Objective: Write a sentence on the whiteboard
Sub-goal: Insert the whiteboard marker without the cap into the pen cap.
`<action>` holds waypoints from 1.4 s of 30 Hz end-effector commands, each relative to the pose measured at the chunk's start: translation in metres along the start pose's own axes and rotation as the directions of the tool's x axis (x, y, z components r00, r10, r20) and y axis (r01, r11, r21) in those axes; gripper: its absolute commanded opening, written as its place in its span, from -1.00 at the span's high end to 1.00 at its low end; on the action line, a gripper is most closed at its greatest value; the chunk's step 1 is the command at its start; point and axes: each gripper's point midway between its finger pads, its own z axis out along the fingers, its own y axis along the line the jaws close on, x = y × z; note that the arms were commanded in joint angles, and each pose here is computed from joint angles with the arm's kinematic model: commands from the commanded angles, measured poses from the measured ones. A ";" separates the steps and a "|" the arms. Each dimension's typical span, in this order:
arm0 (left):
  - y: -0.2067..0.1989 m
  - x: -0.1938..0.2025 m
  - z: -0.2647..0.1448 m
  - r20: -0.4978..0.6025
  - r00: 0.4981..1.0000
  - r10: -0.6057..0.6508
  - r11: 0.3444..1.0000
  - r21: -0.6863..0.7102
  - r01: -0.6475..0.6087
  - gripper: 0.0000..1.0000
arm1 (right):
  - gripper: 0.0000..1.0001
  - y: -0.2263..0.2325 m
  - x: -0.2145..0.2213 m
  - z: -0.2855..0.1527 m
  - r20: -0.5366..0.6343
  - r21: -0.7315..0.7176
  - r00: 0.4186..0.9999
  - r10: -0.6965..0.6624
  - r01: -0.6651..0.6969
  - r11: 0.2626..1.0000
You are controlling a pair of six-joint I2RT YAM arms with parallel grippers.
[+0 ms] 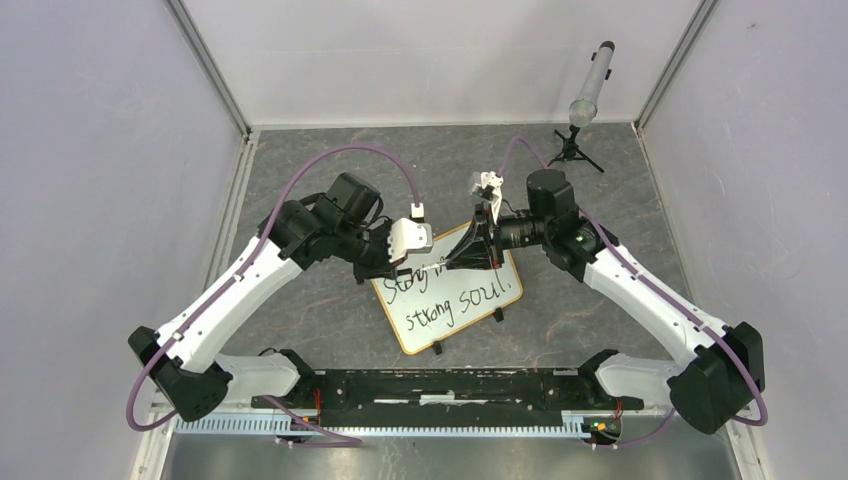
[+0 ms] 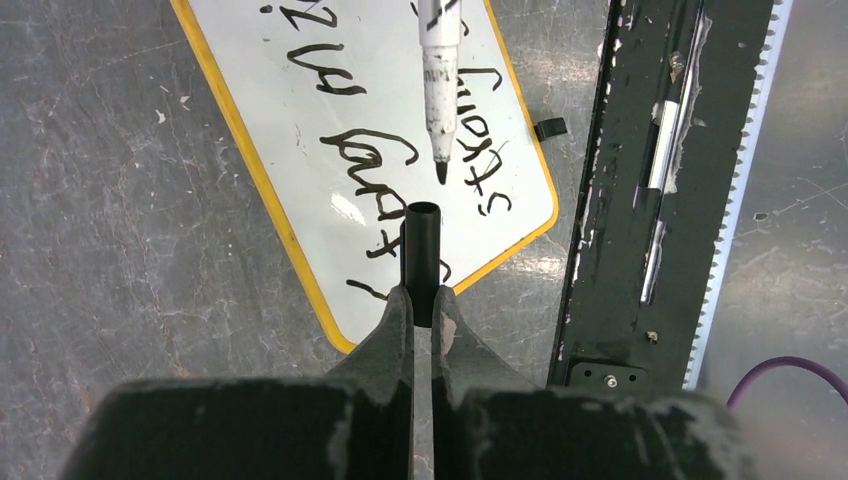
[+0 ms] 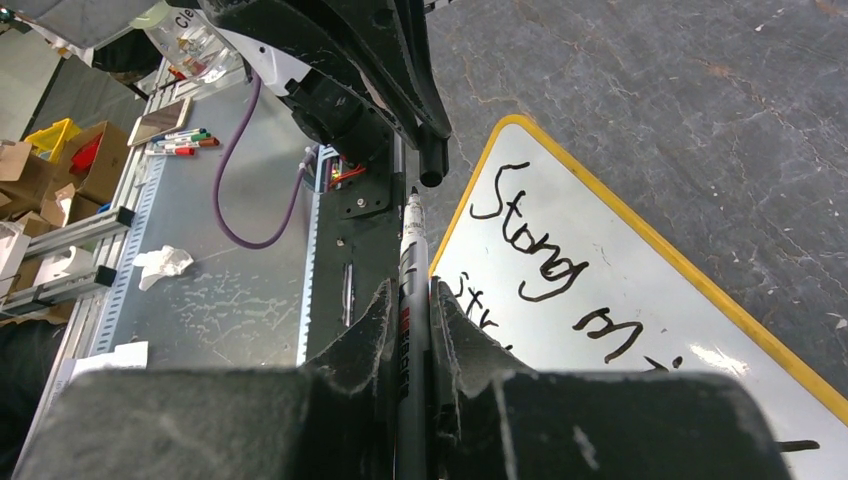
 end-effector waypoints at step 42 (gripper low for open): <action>-0.015 -0.017 -0.009 0.064 0.996 0.056 0.998 0.039 -0.059 0.95 | 1.00 0.002 -0.006 0.005 0.000 -0.014 0.999 -0.038 0.038 0.999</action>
